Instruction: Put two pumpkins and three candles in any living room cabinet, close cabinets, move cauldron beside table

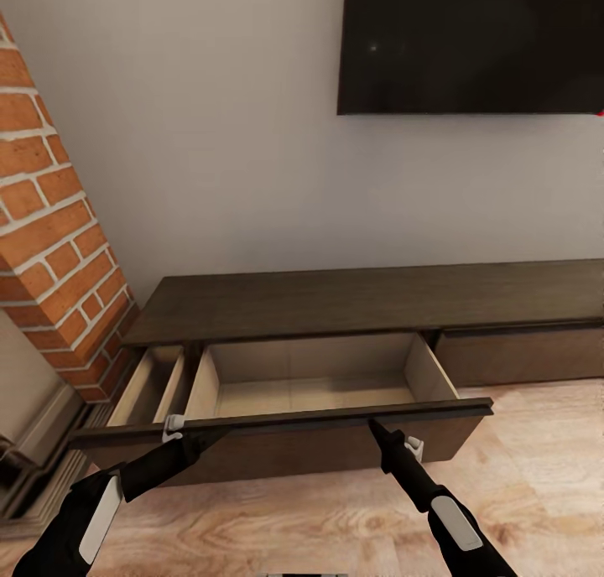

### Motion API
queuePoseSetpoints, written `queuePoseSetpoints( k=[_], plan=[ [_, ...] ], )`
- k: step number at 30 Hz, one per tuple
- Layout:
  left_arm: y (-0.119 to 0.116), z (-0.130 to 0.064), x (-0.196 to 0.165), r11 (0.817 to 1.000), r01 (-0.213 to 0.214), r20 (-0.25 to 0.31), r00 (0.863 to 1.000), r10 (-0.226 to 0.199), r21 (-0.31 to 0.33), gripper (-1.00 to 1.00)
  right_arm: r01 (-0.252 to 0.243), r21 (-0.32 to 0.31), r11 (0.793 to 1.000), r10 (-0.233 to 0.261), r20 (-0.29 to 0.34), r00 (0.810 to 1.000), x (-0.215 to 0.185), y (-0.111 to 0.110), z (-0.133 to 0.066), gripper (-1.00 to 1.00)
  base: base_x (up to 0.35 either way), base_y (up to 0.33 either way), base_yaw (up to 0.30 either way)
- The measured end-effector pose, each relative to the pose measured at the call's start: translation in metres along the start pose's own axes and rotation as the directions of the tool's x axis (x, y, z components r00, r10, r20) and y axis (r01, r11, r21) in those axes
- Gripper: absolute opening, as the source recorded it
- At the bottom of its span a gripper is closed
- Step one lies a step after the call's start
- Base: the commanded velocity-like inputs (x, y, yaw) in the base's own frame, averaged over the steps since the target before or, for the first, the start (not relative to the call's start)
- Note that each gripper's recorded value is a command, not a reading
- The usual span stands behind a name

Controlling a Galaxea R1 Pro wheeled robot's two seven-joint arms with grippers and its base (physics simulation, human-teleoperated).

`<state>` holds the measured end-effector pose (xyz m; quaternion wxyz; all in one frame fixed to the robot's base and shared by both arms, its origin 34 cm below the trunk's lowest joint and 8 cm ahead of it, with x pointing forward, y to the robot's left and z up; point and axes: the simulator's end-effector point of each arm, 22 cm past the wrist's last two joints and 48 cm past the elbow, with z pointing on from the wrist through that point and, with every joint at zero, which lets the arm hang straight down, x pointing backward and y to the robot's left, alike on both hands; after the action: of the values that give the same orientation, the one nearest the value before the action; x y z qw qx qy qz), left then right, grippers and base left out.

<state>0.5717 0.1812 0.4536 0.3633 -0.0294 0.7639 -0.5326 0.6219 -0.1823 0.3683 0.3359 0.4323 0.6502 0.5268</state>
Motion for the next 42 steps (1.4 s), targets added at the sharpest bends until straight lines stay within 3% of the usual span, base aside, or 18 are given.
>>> queuePoseSetpoints(
  k=[22, 24, 31, 32, 33, 34, 42],
  plan=[
    [0.0, 0.0, 0.0, 1.0, 0.0, 0.0, 1.0, 0.0, 0.0, 1.0, -0.001, 0.0, 1.0, 0.001, 0.003, 1.0, -0.001, 0.0, 0.0, -1.0, -0.059, 0.0, 0.0],
    [0.0, 0.0, 0.0, 1.0, 0.0, 0.0, 1.0, 0.0, 0.0, 1.0, 0.036, 0.004, 0.999, -0.036, 0.022, 0.999, -0.002, 0.001, 0.003, -1.0, -0.068, 0.0, 0.0],
    [0.0, 0.0, 0.0, 1.0, 0.0, 0.0, 1.0, 0.0, 0.0, 1.0, 0.041, 0.011, 0.999, -0.041, 0.023, 0.999, -0.003, 0.001, 0.005, -1.0, -0.018, 0.0, 0.0],
    [0.0, 0.0, 0.0, 1.0, 0.0, 0.0, 1.0, 0.0, 0.0, 1.0, 0.041, 0.011, 0.999, -0.041, 0.023, 0.999, -0.003, 0.001, 0.005, 1.0, -0.004, 0.0, 0.0],
    [0.0, 0.0, 0.0, 1.0, 0.0, 0.0, 1.0, 0.0, 0.0, 1.0, 0.012, -0.041, 0.999, -0.013, -0.034, 0.999, 0.013, 0.008, 0.001, 1.0, -0.002, 0.0, 0.0],
    [0.0, 0.0, 0.0, 1.0, 0.0, 0.0, 1.0, 0.0, 0.0, 1.0, 0.005, -0.064, 0.998, -0.007, -0.037, 0.999, 0.013, 0.015, 0.002, 1.0, -0.001, 0.0, 0.0],
    [0.0, 0.0, 0.0, 1.0, 0.0, 0.0, 1.0, 0.0, 0.0, 1.0, 0.002, -0.065, 0.998, -0.005, -0.038, 0.999, 0.013, 0.016, 0.002, 1.0, 0.0, 0.0, 0.0]
  ],
)
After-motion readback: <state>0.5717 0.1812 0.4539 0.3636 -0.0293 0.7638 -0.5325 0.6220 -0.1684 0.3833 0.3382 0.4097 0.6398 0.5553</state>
